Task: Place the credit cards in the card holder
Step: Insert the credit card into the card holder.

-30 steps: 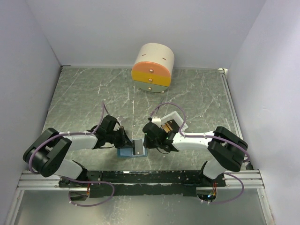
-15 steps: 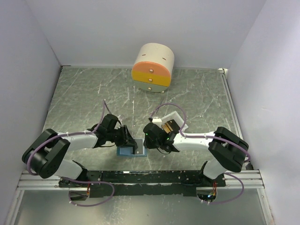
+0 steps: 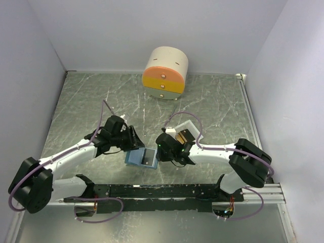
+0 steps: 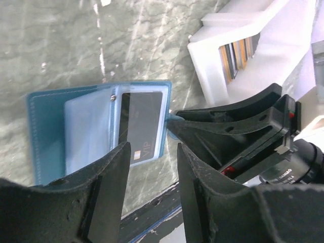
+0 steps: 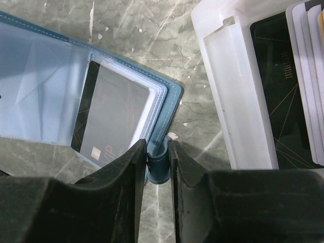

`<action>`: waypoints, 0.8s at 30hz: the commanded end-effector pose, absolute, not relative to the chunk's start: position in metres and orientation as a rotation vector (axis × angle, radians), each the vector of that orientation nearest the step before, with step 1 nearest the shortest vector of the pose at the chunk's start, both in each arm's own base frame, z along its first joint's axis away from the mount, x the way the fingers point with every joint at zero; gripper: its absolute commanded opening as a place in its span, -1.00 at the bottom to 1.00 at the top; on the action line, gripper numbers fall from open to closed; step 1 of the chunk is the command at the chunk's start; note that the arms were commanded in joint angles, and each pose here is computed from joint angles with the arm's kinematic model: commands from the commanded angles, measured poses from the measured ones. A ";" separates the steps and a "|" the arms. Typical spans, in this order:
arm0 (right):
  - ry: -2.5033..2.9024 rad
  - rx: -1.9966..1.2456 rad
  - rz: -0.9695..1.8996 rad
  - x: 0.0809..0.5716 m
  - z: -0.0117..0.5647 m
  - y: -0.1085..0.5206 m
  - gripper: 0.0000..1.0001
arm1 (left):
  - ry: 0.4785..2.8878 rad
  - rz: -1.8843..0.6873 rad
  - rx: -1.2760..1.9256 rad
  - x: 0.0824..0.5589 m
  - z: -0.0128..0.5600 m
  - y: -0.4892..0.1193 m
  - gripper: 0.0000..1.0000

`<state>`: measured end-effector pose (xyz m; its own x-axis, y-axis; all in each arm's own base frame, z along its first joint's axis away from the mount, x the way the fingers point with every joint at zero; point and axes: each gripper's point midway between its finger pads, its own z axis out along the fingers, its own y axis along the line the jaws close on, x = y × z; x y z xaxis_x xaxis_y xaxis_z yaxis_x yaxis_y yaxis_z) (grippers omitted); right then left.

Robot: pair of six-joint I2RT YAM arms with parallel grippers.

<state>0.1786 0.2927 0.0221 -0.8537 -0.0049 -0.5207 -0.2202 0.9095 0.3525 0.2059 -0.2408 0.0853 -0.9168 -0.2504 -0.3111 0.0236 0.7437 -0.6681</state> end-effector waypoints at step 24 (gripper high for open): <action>2.547 -0.185 0.570 0.174 0.025 0.295 -0.49 | 2.623 -0.753 -0.214 0.199 0.068 -0.199 0.30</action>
<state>0.1751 0.2941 0.0235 -0.8598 -0.0116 -0.5105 -0.2276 0.9036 0.3628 0.1989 -0.1939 0.0685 -0.9012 -0.2672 -0.3412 -0.0628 0.8595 -0.5073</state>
